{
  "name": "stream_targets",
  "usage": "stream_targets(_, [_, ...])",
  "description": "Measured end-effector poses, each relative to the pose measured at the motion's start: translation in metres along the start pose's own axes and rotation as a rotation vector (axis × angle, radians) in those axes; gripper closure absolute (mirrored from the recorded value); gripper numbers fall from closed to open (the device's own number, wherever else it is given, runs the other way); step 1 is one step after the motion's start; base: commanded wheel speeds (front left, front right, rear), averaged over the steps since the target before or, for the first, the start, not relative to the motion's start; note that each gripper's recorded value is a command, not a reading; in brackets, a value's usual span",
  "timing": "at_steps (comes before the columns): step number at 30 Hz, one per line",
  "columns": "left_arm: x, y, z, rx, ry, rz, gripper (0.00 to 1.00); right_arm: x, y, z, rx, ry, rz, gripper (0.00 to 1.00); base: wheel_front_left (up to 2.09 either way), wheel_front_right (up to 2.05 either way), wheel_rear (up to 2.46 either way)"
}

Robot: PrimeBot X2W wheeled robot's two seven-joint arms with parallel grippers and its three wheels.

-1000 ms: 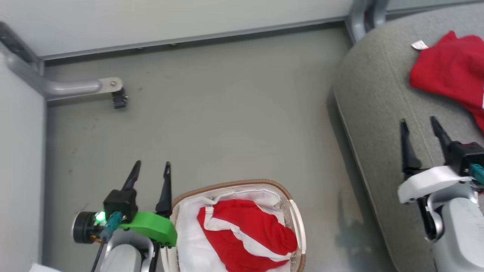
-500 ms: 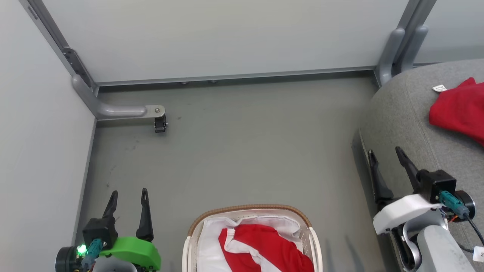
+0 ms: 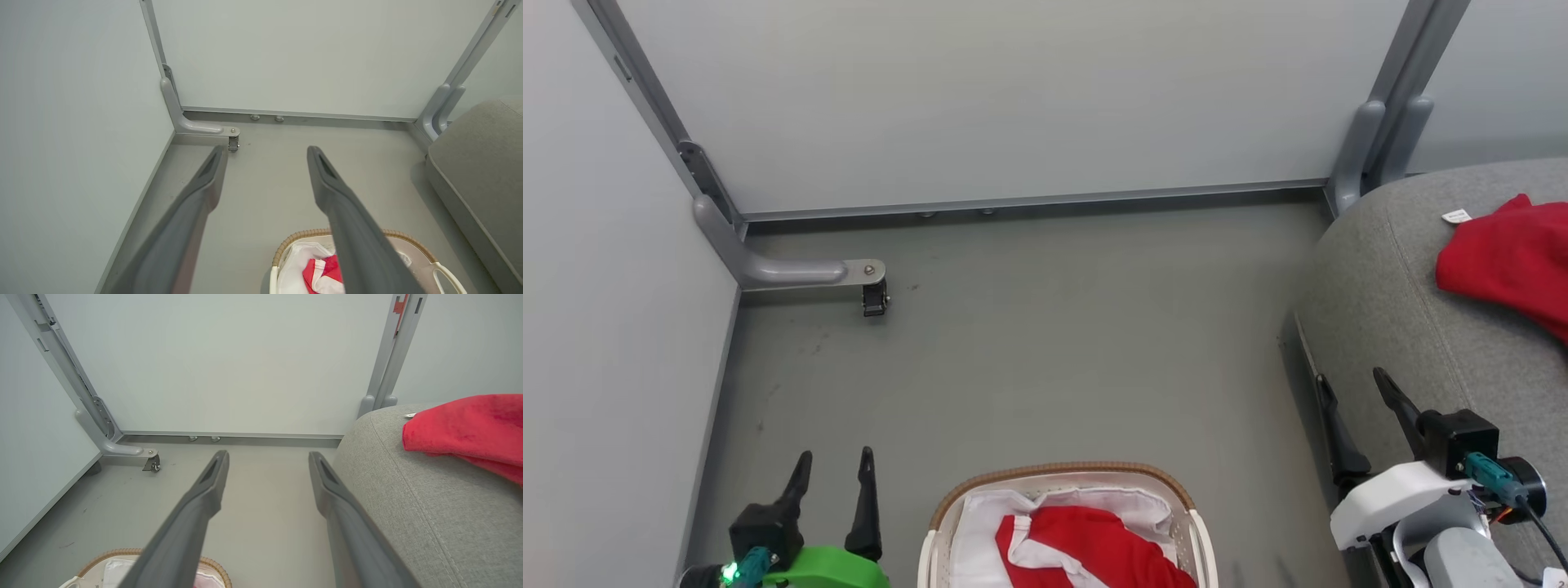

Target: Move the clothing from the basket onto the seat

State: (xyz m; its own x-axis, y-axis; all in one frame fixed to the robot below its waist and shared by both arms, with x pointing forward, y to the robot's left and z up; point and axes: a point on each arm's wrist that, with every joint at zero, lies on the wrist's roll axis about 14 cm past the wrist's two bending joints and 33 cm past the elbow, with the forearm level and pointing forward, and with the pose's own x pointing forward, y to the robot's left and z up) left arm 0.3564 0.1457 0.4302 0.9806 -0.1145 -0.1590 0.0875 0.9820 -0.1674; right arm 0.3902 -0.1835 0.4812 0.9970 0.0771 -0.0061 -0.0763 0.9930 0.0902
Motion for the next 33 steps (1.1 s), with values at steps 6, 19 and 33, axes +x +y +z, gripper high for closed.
stream_targets(6, [0.022,-0.027,-0.014,-0.027,0.058,-0.094,0.00,0.018,-0.001,0.004,-0.002,-0.014,0.004,0.00,0.00,0.00,0.00])
stream_targets(19, [0.076,-0.101,-0.093,-0.028,0.326,-0.360,0.00,0.069,-0.011,-0.006,-0.024,-0.006,0.006,0.00,0.00,0.00,0.00])
stream_targets(33, [0.080,-0.151,-0.213,-0.072,0.682,-0.546,0.00,0.095,-0.061,-0.060,-0.032,0.091,-0.125,0.00,0.00,0.00,0.00])
